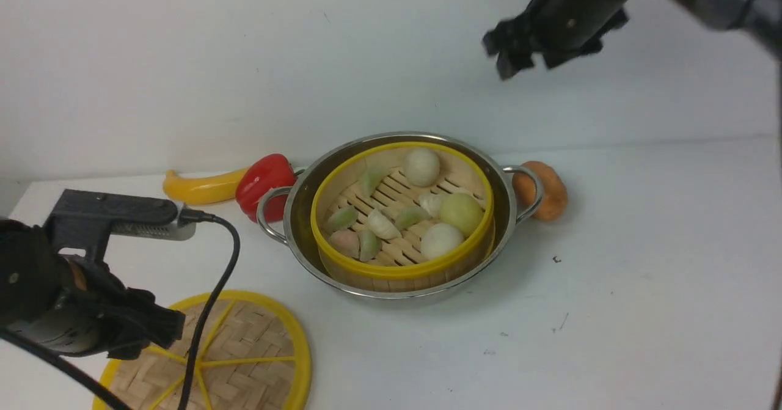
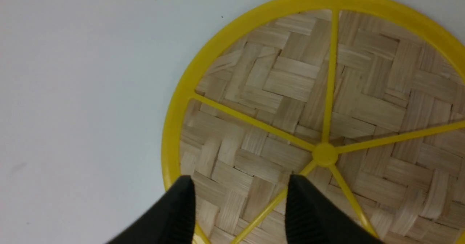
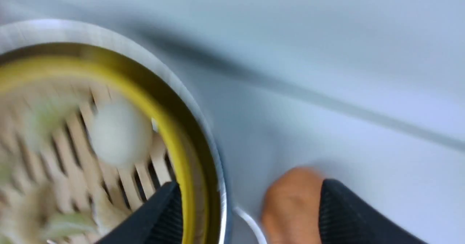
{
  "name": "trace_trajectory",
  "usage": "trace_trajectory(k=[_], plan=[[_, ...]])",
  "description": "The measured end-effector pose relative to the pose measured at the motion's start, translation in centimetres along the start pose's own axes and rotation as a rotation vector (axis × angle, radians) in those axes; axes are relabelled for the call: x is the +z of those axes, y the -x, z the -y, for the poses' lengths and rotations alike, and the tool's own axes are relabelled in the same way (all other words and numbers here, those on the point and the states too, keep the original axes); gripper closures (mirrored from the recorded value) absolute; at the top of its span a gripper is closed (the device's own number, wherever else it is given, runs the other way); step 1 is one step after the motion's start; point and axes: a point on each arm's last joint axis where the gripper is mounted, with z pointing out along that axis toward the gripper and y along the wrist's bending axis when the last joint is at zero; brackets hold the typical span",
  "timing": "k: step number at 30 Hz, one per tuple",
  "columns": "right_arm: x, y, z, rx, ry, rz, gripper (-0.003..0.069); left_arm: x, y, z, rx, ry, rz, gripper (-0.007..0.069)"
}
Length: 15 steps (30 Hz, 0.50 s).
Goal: Place the steamer in the pot on the white table, and put the lid on the steamer.
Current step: 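Grasp the bamboo steamer lid lying on the table by its centre knob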
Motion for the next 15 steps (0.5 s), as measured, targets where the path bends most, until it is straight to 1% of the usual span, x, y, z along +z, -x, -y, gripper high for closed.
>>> trace_trajectory(k=[1,2,3,5,6,9,11,15], plan=[[-4.0,1.0,1.2,0.035,0.009,0.081,0.0172,1.2,0.0,0.3,0.000,-0.012,-0.038,0.0256],[-5.0,1.2,1.4,0.043,0.012,0.100,0.0172,1.5,0.0,0.4,-0.002,-0.016,-0.045,0.0253],[-9.0,1.7,2.2,0.069,0.029,0.175,0.0172,2.5,0.1,0.6,-0.006,-0.031,-0.062,0.0225],[-11.6,1.9,2.5,0.076,0.034,0.225,0.0172,3.3,0.1,0.9,-0.015,-0.044,-0.079,0.0210],[-14.5,2.0,2.6,0.076,0.042,0.280,0.0172,4.2,0.1,1.1,-0.019,-0.056,-0.094,0.0195],[-19.2,1.7,2.1,0.051,0.051,0.367,0.0172,5.3,0.1,1.5,-0.025,-0.078,-0.119,0.0187],[-21.3,1.5,1.8,0.048,0.059,0.406,0.0172,5.7,0.0,1.7,-0.033,-0.093,-0.125,0.0187],[-23.4,1.1,1.5,0.036,0.070,0.446,0.0172,5.9,0.2,1.9,-0.037,-0.116,-0.108,0.0187]])
